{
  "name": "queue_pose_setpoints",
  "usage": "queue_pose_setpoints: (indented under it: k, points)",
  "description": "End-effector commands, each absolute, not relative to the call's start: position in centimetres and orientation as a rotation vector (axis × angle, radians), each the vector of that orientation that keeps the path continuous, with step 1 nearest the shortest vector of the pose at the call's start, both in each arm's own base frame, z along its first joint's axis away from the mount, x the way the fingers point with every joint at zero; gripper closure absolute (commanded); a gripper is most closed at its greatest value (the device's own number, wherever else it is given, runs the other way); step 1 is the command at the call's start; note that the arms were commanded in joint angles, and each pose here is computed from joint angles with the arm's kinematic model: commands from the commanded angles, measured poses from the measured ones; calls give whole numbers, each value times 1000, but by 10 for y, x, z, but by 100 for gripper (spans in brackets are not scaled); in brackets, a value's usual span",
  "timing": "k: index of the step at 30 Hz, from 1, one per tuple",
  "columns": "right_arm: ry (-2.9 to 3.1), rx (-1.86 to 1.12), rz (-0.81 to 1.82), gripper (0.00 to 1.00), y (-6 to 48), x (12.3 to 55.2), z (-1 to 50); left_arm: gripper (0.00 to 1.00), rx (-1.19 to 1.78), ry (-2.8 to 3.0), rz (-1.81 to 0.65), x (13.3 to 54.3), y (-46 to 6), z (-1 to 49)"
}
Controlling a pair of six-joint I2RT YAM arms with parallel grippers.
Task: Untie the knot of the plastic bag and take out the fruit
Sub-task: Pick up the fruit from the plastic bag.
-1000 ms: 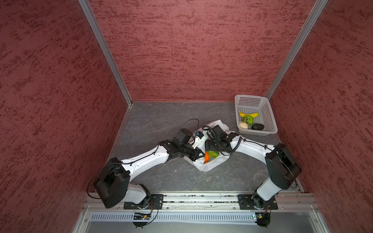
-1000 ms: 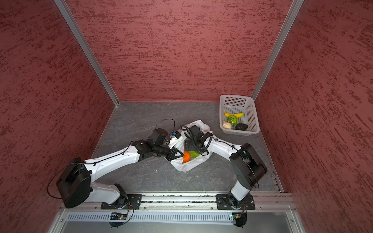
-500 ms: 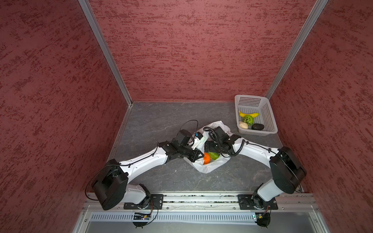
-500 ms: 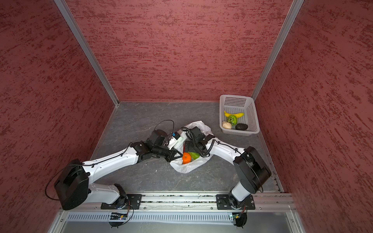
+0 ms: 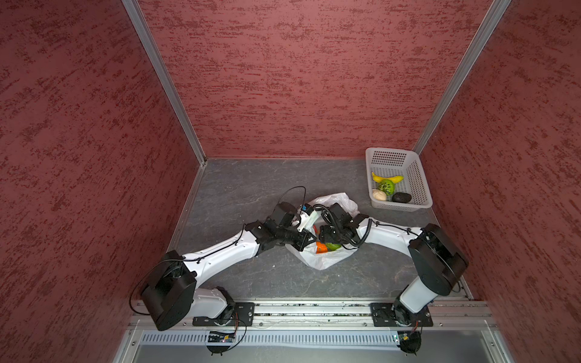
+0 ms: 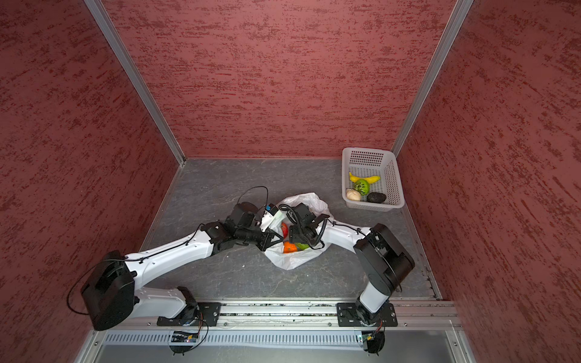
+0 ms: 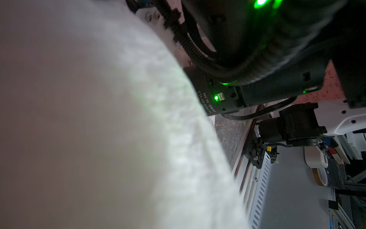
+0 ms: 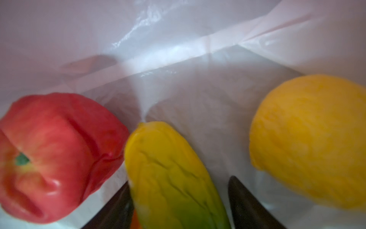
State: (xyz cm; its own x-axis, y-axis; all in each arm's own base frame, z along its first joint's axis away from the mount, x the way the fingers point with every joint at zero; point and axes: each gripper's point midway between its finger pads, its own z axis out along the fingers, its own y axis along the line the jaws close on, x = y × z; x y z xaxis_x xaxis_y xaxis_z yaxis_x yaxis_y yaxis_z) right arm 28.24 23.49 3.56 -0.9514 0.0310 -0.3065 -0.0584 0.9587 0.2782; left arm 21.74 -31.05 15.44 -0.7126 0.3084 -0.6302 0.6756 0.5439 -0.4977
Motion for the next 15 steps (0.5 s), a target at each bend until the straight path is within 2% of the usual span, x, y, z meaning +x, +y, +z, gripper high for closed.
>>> queue_pose_setpoints:
  k: [1,8,15]
  points:
    - [2789,-11,392,36,234,284,29,100,748,2263,-1017,225,-306,166]
    - [2772,-21,404,56,232,281,37,100,733,2301,-1016,223,-305,163]
    - [2702,-56,478,62,242,282,69,100,718,2324,-996,223,-306,160]
